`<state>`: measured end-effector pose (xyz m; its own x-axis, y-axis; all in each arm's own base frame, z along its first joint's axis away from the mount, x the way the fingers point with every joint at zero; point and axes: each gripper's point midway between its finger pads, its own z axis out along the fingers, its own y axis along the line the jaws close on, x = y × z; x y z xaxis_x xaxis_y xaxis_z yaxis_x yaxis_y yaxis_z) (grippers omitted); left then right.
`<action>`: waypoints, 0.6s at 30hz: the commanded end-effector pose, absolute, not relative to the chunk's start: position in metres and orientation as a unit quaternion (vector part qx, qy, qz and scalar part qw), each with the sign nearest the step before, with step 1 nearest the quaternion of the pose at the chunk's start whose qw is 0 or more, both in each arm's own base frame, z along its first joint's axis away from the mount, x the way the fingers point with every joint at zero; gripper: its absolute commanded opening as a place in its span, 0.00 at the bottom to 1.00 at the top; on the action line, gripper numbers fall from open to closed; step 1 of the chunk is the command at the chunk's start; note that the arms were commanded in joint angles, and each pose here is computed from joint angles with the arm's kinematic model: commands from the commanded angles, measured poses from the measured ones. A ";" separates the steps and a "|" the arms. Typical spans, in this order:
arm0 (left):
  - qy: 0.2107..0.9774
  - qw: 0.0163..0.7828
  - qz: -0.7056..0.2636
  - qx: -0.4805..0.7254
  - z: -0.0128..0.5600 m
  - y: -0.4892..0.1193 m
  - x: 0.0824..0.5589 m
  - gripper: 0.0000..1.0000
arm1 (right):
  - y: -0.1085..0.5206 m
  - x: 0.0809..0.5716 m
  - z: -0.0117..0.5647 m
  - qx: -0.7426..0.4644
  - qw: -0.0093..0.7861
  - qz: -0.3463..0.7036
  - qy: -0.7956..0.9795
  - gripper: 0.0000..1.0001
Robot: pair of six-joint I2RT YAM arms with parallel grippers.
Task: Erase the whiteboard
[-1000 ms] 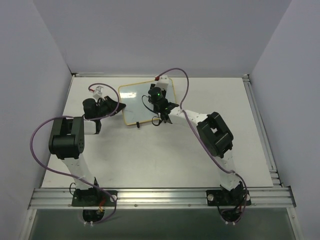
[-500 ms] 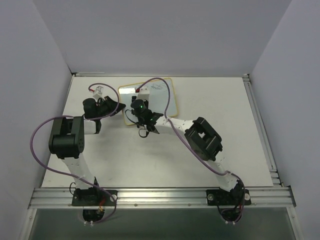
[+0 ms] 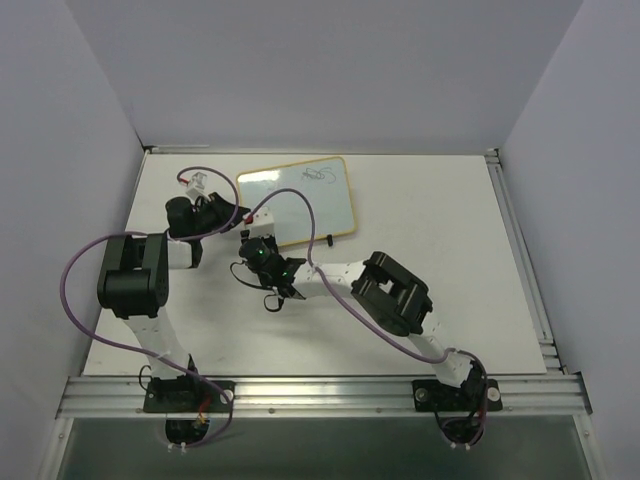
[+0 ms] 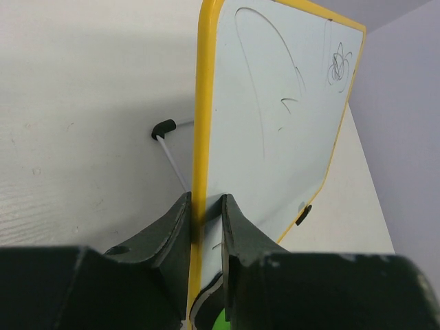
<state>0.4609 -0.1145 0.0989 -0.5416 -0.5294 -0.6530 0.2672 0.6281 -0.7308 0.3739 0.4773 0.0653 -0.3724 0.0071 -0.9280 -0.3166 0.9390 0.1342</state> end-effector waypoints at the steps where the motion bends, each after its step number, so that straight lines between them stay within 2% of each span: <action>1: 0.770 0.477 -0.418 -0.068 0.101 -0.120 0.462 0.13 | 0.449 0.380 0.050 -0.075 0.557 0.097 0.821 0.00; 14: 0.769 0.477 -0.422 -0.066 0.101 -0.121 0.462 0.13 | 0.355 0.424 0.057 0.022 0.567 0.036 0.822 0.00; 18: 0.769 0.476 -0.422 -0.066 0.100 -0.121 0.462 0.13 | 0.345 0.431 0.064 0.032 0.571 0.039 0.819 0.00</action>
